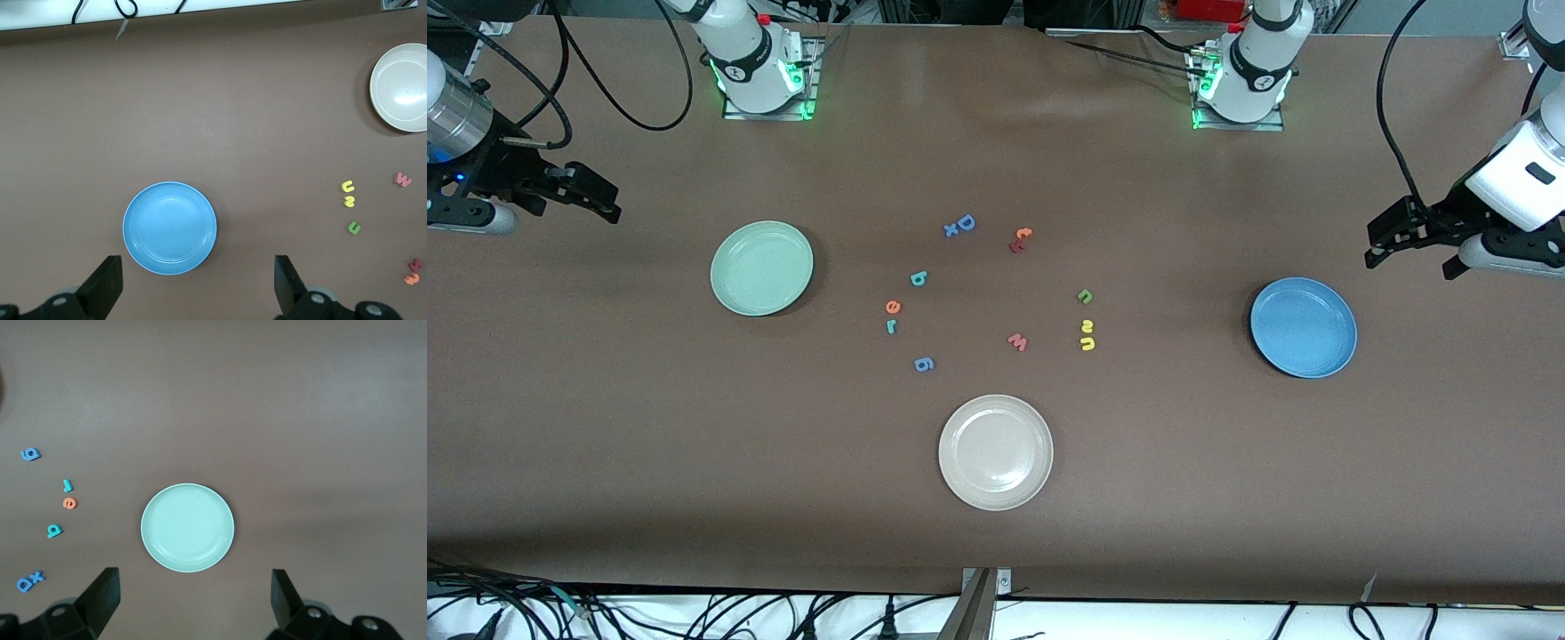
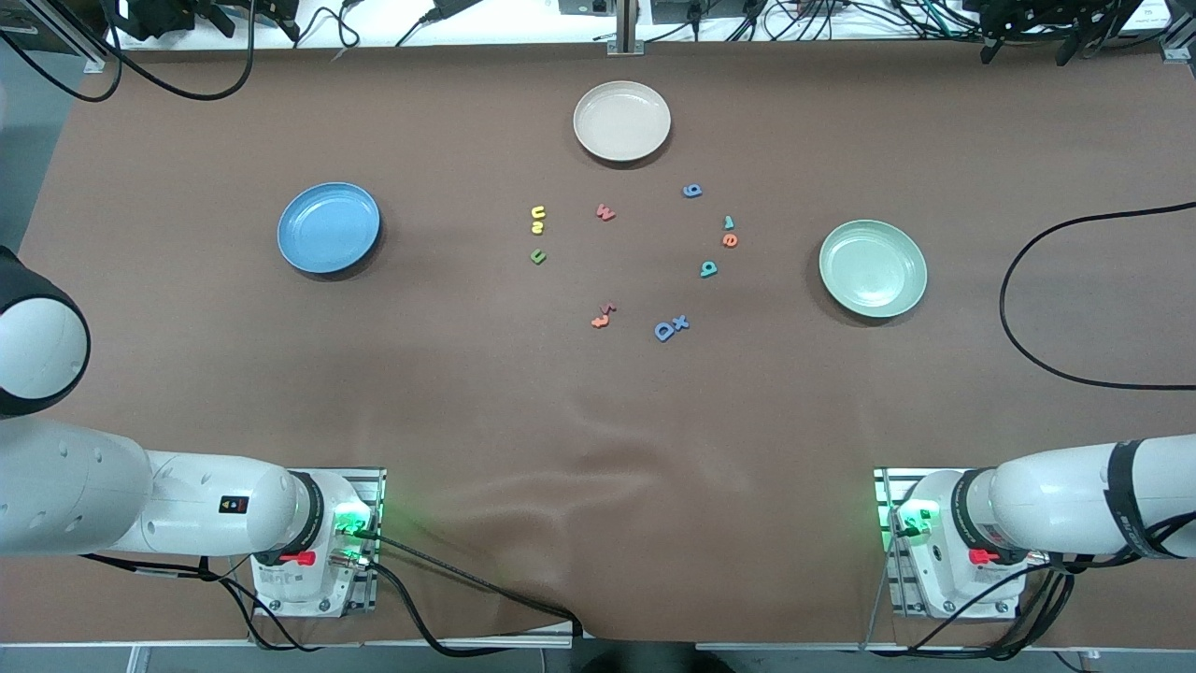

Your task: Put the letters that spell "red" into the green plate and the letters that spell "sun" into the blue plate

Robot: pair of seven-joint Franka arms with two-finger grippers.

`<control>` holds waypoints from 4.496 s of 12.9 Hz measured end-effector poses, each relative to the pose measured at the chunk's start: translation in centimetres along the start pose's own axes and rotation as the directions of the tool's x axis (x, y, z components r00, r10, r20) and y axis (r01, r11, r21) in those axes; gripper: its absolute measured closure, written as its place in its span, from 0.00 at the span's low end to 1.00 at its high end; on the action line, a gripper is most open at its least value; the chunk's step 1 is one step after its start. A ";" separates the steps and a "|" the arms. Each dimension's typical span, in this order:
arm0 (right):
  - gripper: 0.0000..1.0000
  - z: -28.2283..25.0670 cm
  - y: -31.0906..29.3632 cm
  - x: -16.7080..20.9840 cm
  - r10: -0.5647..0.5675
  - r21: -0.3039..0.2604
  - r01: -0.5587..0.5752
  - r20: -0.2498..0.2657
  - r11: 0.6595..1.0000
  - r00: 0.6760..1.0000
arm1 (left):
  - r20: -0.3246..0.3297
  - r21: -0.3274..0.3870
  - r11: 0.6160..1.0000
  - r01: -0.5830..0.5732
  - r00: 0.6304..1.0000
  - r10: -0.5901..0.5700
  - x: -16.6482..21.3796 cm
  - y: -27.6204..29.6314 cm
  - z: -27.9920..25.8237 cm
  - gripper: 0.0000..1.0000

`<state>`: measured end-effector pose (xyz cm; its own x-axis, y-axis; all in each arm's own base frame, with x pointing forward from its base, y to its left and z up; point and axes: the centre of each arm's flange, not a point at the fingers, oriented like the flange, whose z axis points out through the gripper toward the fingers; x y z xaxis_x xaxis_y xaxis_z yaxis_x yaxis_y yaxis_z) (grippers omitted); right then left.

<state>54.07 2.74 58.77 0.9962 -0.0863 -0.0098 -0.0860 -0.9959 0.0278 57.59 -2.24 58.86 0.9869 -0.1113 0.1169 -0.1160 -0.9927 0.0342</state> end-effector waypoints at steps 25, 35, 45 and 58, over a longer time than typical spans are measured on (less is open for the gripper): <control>0.00 2.7 -4.4 -1.4 -0.084 -0.023 0.088 0.152 0.996 0.985 | 0.000 0.000 1.000 -0.001 1.000 0.001 0.0 0.1 0.0 0.00; 0.00 11.3 -20.6 -2.1 -0.078 -0.079 0.093 0.172 0.993 0.982 | 0.013 -0.001 1.000 0.002 1.000 -0.002 -0.1 -0.1 0.2 0.00; 0.00 30.7 -31.9 -2.0 0.094 -0.121 -0.078 0.127 0.990 0.987 | 0.119 -0.004 0.998 0.061 0.991 -0.060 -1.1 2.7 5.8 0.00; 0.35 37.5 -32.8 -1.7 0.207 -0.086 -0.201 0.067 0.976 0.976 | 0.178 -0.014 0.989 0.146 0.974 -0.141 -3.4 19.9 21.3 0.00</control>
<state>54.71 34.54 20.36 0.9539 -0.2917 -0.0710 -0.2827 -0.9523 0.1150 54.28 -22.66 38.02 0.9974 0.0235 -0.0678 0.0279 -0.9975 0.0650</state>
